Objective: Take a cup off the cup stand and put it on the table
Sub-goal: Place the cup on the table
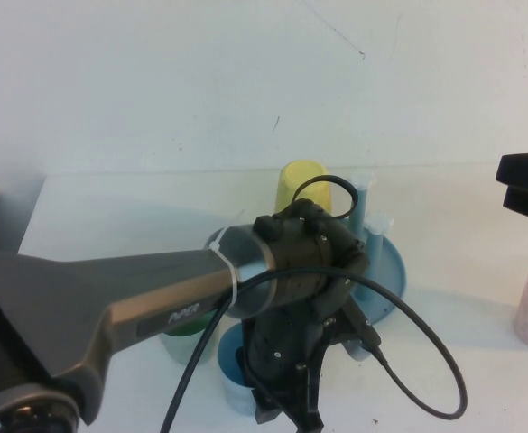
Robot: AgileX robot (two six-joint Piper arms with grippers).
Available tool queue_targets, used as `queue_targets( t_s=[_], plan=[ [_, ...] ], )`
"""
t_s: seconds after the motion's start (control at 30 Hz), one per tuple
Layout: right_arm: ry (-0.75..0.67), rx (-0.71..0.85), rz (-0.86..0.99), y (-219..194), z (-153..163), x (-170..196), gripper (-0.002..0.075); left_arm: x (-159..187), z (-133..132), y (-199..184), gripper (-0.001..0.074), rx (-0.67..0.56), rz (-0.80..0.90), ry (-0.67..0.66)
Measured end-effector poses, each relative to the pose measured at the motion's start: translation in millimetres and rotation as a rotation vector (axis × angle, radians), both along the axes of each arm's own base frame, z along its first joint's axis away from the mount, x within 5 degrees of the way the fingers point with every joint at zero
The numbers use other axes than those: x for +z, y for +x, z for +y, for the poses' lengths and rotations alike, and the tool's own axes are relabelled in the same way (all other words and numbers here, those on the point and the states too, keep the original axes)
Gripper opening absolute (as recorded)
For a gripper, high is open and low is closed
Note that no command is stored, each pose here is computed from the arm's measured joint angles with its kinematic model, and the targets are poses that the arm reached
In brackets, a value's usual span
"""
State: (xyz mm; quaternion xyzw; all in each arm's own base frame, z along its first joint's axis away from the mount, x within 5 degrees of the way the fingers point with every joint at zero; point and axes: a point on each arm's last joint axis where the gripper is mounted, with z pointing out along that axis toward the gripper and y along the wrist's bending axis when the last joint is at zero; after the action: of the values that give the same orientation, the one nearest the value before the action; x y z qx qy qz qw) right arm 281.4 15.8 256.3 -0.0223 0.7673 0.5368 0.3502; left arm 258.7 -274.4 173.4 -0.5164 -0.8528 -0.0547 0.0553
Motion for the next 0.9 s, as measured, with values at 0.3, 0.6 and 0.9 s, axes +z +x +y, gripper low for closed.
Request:
queue_targets(
  t_s=[0.3, 0.6, 0.9],
  plan=[
    [0.0, 0.0, 0.0, 0, 0, 0, 0.0691, 21, -11, 9, 0.0449, 0.069, -0.054, -0.062],
    [0.0, 0.0, 0.0, 0, 0, 0, 0.0691, 88, -7, 2, 0.0424, 0.094, -0.155, -0.218],
    [-0.025, 0.02, 0.006, -2, 1, -2, 0.0691, 186, 34, -30, 0.0058, 0.091, -0.347, -0.397]
  ],
)
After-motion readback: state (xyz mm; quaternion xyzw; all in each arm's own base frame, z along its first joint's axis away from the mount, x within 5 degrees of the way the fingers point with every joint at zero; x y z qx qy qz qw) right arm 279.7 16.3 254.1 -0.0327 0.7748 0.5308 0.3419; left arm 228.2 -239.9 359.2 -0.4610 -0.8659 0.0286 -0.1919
